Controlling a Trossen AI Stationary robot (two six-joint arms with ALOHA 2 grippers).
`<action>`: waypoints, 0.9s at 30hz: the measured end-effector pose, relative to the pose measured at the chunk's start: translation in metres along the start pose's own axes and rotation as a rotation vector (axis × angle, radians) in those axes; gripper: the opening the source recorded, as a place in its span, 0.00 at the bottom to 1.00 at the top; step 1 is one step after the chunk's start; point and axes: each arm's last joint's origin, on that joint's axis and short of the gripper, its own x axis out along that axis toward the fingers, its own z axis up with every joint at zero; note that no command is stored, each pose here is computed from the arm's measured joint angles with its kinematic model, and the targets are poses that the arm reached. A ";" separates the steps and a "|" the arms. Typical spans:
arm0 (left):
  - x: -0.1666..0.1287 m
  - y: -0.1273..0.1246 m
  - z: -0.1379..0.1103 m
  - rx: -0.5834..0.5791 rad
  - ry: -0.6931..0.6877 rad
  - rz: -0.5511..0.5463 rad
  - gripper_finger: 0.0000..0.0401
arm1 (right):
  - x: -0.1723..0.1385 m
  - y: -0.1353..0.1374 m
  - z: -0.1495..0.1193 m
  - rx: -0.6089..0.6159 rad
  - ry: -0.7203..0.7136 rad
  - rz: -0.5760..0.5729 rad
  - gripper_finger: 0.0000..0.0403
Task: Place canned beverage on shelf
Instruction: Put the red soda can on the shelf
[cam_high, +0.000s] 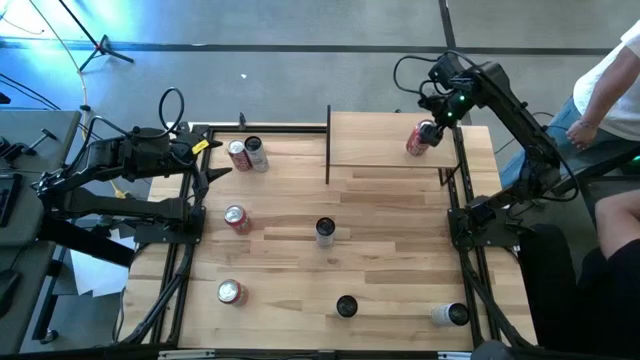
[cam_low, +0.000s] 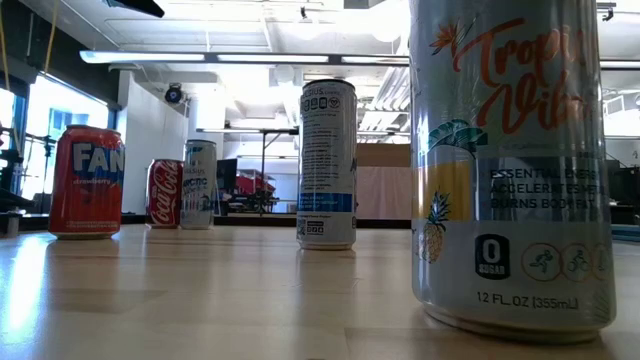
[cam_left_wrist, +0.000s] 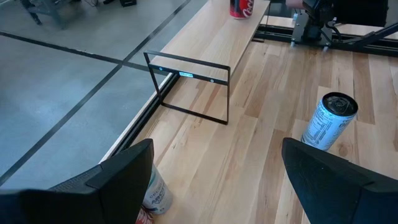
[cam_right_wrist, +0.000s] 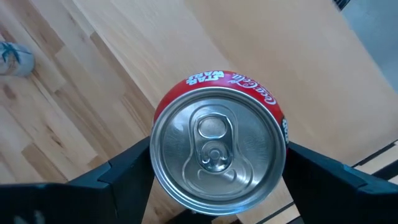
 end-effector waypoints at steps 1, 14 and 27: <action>0.000 0.000 0.000 0.000 0.000 0.000 0.84 | 0.002 0.000 0.000 0.002 0.008 0.003 0.76; 0.000 0.000 0.000 0.000 -0.001 0.000 0.84 | 0.005 0.000 -0.002 0.050 0.020 0.004 0.77; 0.000 0.000 0.000 0.000 0.000 0.000 0.84 | 0.008 -0.002 -0.002 0.071 0.039 -0.016 0.97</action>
